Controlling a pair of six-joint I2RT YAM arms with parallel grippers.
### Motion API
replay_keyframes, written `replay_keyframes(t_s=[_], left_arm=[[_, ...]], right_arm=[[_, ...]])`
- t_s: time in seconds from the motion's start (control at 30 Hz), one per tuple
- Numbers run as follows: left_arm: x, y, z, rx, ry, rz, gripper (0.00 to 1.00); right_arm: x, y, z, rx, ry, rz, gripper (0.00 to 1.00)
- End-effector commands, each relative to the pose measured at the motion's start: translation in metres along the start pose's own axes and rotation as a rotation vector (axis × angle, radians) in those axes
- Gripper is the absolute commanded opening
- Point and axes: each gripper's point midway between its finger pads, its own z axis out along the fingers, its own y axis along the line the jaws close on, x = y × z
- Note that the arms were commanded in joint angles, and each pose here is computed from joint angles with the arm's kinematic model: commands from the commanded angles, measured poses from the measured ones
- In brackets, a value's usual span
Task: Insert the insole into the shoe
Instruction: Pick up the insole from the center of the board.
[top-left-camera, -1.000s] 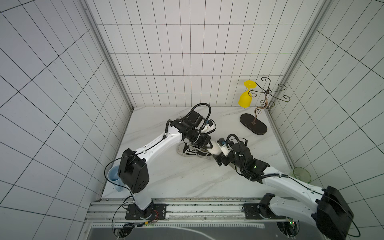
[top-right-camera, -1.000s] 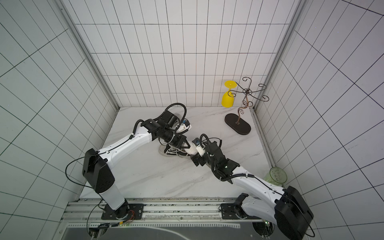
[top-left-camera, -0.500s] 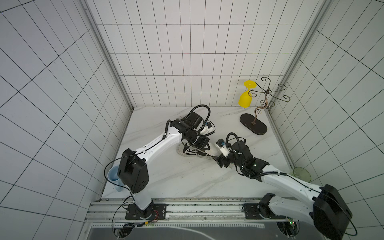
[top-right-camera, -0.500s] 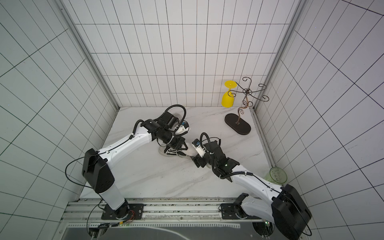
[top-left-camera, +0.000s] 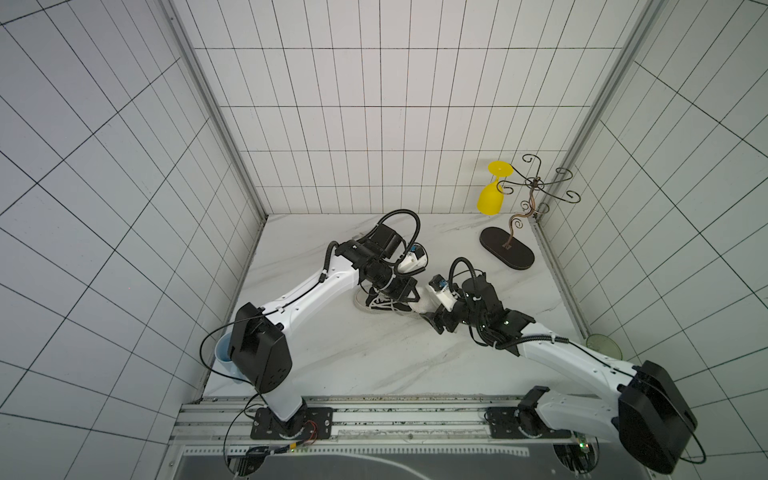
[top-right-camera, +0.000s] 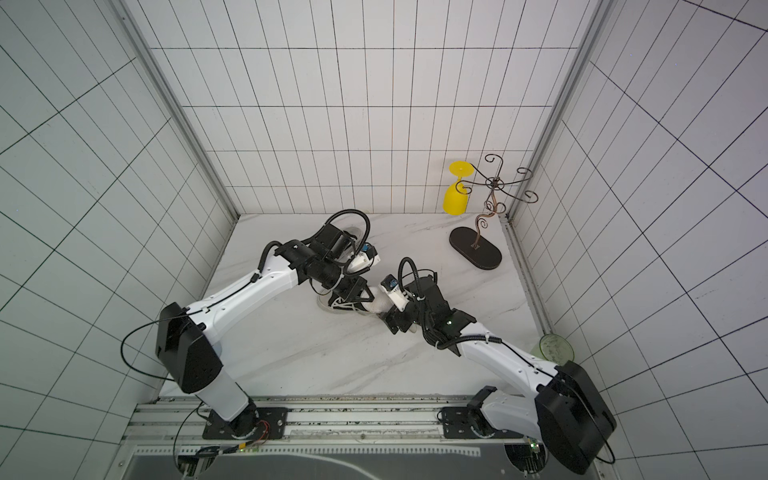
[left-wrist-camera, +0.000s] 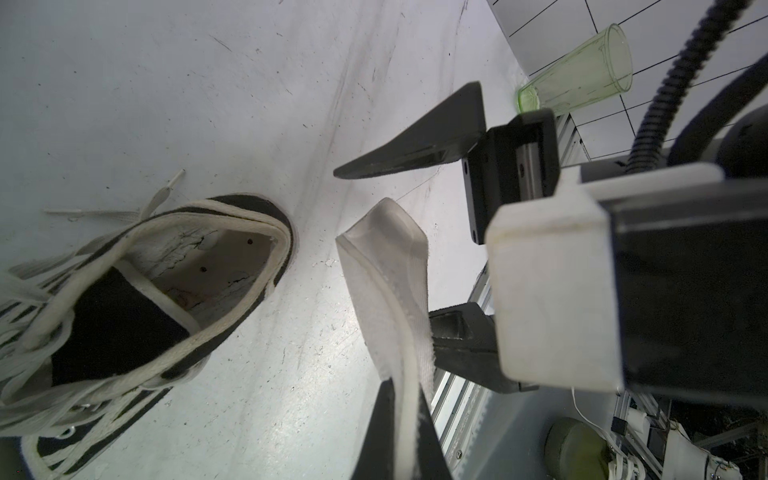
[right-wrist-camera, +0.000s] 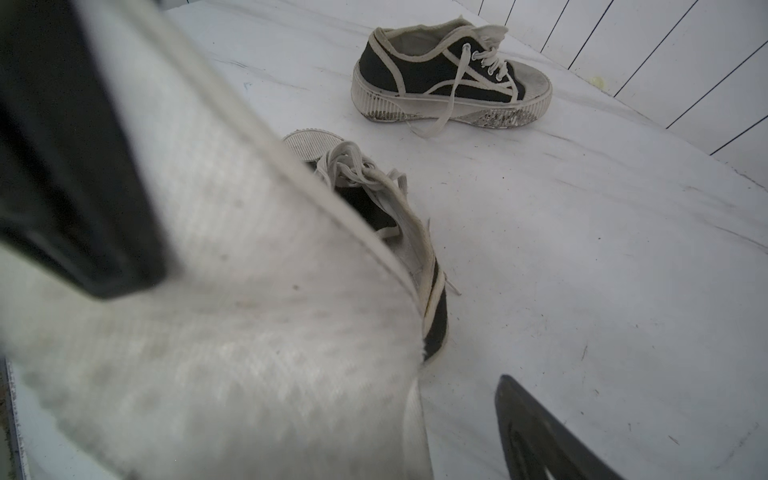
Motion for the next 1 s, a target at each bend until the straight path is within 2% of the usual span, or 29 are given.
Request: replay_keyframes(t_s=[0.0,0.27,0.47,0.57,0.67,0.77,0.97], left_arm=[[0.017,-0.019,-0.002,0.082,0.045,0.037,0.0],[0.011,-0.024,-0.008,0.114,0.015,0.113,0.0],[0.007,-0.033,-0.014,0.135,0.0,0.185,0.0],[0.004,-0.037,-0.018,0.134,-0.03,0.212,0.0],[-0.004,-0.039,-0.024,0.105,-0.077,0.243,0.0],[-0.017,-0.032,-0.03,-0.011,-0.138,0.277,0.0],[-0.023,-0.031,-0.038,-0.044,-0.22,0.311,0.0]], right_arm=[[-0.068,-0.009,-0.016,-0.022,-0.18,-0.006,0.89],[-0.082,0.012,-0.033,-0.137,-0.273,-0.05,0.94],[-0.083,0.01,-0.043,-0.105,-0.302,-0.077,0.97],[-0.076,0.014,-0.041,-0.122,-0.275,-0.091,0.97],[-0.066,0.018,-0.036,-0.15,-0.234,-0.085,0.95],[-0.063,0.02,-0.035,-0.17,-0.222,-0.076,0.93],[-0.069,0.017,-0.038,-0.153,-0.231,-0.061,0.79]])
